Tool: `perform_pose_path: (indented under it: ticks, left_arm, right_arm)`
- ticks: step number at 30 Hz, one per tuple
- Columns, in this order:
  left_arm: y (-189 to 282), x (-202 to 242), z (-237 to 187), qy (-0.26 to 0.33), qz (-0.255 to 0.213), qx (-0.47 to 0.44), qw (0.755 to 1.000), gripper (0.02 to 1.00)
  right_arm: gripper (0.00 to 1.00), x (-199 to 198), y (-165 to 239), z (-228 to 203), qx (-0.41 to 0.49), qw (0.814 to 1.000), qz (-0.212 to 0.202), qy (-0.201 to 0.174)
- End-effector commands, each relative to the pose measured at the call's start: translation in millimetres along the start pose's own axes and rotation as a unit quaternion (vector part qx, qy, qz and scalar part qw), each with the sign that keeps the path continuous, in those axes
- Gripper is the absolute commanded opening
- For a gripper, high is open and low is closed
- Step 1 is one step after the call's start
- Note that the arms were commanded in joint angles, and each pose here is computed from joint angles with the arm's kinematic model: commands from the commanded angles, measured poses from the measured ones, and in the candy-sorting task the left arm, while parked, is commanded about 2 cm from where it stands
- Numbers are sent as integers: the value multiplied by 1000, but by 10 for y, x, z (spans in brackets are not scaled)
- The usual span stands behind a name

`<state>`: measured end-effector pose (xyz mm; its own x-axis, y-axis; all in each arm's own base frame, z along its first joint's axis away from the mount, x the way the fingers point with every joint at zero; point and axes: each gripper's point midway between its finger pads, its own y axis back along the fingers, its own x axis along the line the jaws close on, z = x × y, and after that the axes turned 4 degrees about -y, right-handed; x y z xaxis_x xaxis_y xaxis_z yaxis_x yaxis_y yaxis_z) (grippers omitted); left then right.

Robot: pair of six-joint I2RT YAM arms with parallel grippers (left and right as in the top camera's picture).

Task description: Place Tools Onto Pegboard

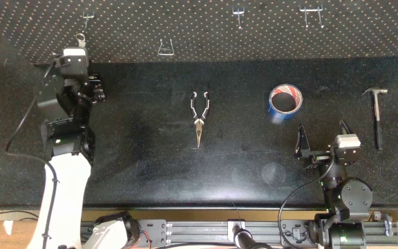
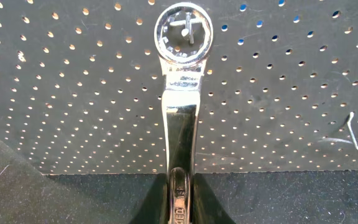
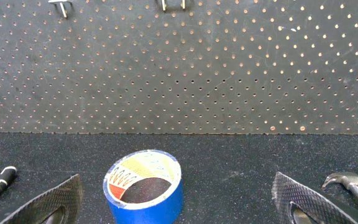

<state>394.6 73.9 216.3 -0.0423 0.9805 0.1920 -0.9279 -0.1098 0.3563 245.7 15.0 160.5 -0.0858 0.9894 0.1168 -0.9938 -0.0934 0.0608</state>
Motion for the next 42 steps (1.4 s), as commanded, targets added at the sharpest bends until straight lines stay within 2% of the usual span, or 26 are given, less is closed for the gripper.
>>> perform_pose_path:
  ticks: [1,42]
  left_arm:
    - [-14,68,214,5,11,-27,1000,29]
    - [-378,51,147,6,-3,-15,1000,29]
  right_arm:
    - [1000,-15,2,-6,-1,1000,-3,7]
    - [1000,-15,2,-7,0,1000,-3,7]
